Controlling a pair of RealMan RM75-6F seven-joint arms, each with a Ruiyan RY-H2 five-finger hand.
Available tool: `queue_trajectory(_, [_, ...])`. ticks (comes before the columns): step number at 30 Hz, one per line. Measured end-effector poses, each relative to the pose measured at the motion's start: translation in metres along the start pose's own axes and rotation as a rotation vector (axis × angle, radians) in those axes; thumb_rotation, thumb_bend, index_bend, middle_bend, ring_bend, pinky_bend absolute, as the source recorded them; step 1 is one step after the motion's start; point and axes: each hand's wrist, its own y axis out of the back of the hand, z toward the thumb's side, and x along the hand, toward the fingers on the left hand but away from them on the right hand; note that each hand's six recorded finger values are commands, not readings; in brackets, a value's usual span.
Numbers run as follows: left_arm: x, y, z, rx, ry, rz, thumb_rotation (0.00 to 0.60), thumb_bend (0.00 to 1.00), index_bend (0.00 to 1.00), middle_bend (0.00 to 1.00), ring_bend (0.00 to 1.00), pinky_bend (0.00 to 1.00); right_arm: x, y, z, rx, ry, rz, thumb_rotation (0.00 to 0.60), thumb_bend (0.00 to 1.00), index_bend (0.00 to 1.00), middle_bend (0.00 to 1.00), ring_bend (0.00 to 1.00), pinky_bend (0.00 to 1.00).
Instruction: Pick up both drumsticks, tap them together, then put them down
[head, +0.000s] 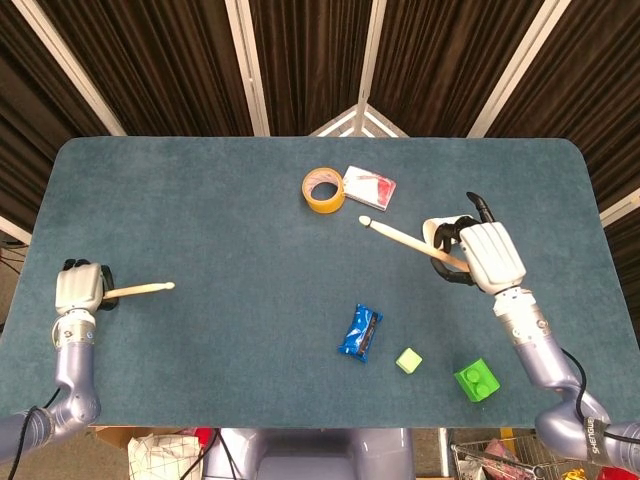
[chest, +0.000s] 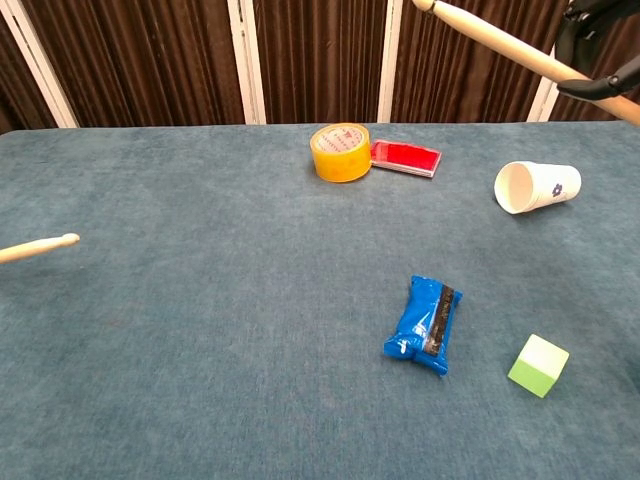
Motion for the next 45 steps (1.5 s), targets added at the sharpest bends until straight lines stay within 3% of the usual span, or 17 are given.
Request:
queue_trajectory(18, [0.0,0.006,0.028,0.031,-0.031,0.01,0.6,0.39,0.5,0.55,0.17,0.11,0.003,0.002,-0.009,-0.016,-0.021,0.001,0.6,0.5,0.71,0.65,0.44,0.01])
queue_trajectory(21, [0.0,0.006,0.028,0.035,-0.034,0.01,0.6,0.39,0.41,0.49,0.13,0.11,0.003,0.003,-0.01,-0.016,-0.024,0.0,0.6,0.5,0.71,0.65,0.44,0.01])
queue_trajectory(25, [-0.001,0.011,0.027,0.025,-0.038,0.011,0.6,0.39,0.28,0.33,0.03,0.09,0.002,0.002,-0.012,-0.012,-0.029,0.002,0.6,0.5,0.71,0.65,0.44,0.01])
queue_trajectory(31, [-0.006,0.037,0.026,-0.102,-0.064,0.055,0.6,0.38,0.22,0.23,0.0,0.06,-0.003,-0.003,-0.015,0.036,-0.028,0.004,0.6,0.5,0.71,0.65,0.44,0.01])
queue_trajectory(37, [-0.018,0.084,0.018,-0.248,-0.124,0.13,0.6,0.38,0.22,0.18,0.0,0.06,-0.008,-0.017,-0.017,0.176,0.005,0.006,0.6,0.5,0.71,0.65,0.44,0.01])
queue_trajectory(45, [-0.047,0.134,0.008,-0.31,-0.231,0.216,0.6,0.38,0.22,0.13,0.0,0.06,-0.008,-0.071,-0.009,0.348,0.081,0.07,0.6,0.5,0.71,0.65,0.44,0.01])
